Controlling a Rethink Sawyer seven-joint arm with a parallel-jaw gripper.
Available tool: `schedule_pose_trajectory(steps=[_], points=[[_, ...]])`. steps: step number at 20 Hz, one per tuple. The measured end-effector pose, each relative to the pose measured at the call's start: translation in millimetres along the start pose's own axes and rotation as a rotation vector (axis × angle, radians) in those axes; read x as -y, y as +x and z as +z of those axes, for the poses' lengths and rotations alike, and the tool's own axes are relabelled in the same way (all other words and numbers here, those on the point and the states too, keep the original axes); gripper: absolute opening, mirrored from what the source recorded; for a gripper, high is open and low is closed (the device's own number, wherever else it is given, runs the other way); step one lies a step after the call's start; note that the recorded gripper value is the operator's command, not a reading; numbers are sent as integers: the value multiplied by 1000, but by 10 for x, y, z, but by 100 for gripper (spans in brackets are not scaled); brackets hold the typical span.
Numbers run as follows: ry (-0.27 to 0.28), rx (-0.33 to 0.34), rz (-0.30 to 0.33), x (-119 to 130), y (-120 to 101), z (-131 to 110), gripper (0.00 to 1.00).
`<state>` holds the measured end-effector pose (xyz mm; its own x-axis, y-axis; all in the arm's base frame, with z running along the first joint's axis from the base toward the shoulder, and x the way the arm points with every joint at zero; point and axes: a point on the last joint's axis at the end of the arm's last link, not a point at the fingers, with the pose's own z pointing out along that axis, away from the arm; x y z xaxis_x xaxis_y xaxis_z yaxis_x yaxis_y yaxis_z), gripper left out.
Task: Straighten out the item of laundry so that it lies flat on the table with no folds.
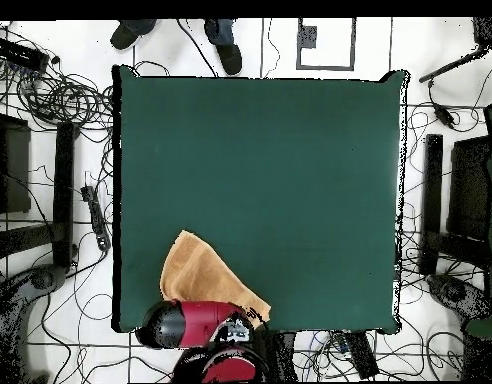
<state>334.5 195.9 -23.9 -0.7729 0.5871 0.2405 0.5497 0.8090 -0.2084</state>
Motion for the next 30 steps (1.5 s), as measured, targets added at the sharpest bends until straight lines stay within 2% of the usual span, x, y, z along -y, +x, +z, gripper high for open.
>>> schedule_pose_trajectory(steps=[6, 13, 20, 30], points=[[-10, 9, 4, -32, -60, -31, 100], [-32, 32, 3, -101, -131, -278, 100], [-60, 62, -4, -186, -184, -623, 100], [-86, 97, -23, -300, -133, -803, 100]])
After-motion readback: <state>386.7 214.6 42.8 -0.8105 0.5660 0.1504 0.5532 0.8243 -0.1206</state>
